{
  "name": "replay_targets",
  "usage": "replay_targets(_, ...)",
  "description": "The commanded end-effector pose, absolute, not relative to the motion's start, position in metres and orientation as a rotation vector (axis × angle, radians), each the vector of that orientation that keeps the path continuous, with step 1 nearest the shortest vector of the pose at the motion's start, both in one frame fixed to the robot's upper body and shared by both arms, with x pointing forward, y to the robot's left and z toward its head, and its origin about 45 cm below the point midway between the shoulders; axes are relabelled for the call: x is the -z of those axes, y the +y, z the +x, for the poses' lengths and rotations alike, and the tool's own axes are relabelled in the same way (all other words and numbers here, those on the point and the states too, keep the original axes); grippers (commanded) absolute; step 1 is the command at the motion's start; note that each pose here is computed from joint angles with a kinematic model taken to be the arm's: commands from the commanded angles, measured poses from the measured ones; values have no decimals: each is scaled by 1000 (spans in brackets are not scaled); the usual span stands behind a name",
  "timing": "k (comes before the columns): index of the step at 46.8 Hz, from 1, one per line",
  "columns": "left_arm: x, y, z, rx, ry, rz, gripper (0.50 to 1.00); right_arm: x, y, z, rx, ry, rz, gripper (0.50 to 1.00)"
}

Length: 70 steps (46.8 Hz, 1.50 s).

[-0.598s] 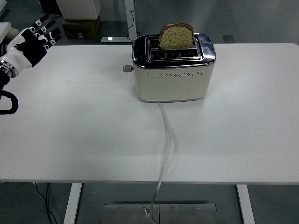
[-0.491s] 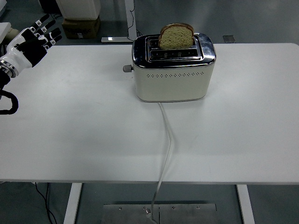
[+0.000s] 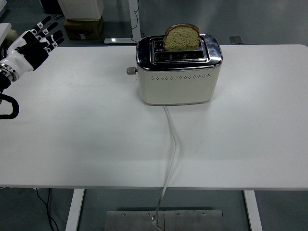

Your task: Press down toaster

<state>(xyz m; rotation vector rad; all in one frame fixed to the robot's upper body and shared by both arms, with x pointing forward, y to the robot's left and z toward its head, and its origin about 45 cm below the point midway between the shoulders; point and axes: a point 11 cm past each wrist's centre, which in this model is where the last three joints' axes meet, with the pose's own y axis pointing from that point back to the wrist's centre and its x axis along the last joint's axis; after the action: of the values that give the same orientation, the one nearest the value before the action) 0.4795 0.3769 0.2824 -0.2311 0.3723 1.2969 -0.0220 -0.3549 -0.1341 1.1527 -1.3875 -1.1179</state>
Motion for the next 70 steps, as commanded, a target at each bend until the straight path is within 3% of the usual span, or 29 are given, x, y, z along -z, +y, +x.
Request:
replay_targets(1, -282, 376, 479, -1296, 373, -230, 1000, 134, -355, -22, 1118, -1388, 1153, 998)
replay_targets(70, -272, 375, 476, -1295, 392, -223, 1000, 134, -355, -21, 1116, -1387, 1154, 1000)
